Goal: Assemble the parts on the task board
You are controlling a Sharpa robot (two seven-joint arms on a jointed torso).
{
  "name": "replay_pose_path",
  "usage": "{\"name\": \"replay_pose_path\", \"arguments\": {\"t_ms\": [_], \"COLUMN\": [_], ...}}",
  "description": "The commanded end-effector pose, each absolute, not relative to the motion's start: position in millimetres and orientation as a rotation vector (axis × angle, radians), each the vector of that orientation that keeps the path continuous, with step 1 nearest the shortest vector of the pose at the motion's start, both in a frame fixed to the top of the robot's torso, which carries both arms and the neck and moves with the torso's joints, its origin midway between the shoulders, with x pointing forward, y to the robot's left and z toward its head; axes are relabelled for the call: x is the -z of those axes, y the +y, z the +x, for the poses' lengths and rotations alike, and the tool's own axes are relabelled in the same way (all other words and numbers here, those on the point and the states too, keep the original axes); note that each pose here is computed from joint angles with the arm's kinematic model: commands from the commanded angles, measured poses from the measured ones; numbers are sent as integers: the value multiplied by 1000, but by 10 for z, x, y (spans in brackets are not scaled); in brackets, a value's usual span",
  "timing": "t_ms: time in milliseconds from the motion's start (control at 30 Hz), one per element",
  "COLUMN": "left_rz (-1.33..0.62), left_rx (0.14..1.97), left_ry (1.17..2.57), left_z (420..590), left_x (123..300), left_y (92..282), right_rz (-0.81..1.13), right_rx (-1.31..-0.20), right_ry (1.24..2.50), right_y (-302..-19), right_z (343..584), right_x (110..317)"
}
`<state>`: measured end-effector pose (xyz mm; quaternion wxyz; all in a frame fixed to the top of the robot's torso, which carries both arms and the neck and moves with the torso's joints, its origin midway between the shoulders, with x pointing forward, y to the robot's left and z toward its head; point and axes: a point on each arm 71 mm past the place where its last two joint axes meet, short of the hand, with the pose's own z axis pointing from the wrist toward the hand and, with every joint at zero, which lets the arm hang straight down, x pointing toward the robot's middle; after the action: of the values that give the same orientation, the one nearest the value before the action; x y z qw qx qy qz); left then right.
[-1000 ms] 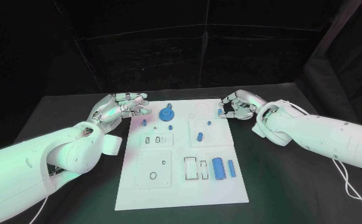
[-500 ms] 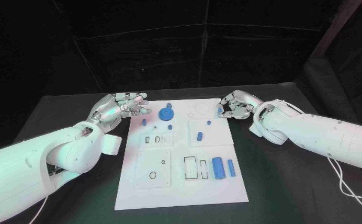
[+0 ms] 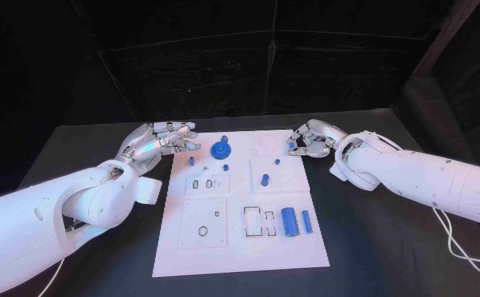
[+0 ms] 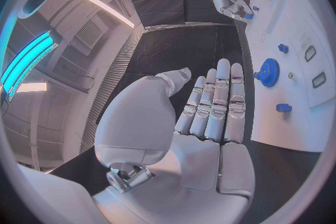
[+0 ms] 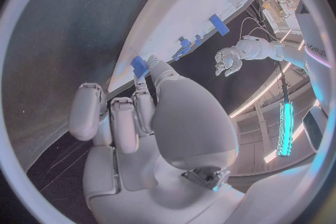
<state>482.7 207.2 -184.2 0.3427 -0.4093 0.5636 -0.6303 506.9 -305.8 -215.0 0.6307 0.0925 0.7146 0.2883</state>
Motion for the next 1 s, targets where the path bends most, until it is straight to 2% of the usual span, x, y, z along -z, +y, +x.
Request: {"name": "replay_pose_path", "arguments": {"t_ms": [33,833,1000], "left_rz": [-1053,-1053,-1054], "left_rx": [1655,1654,1653], "left_ry": [1464,1465,1465], "left_z": [4824,4822,4822], "left_x": [1826,1826,1826], "left_y": [2061,2066,2070], "right_rz": [208,203,203], "right_rx": [-647,-620,-642], "right_ry": [1640,1638,1600], "right_y": [-3062,-3064,-3039], "right_z": [5072,5073,5070], "right_x": [2148,2147,2118]}}
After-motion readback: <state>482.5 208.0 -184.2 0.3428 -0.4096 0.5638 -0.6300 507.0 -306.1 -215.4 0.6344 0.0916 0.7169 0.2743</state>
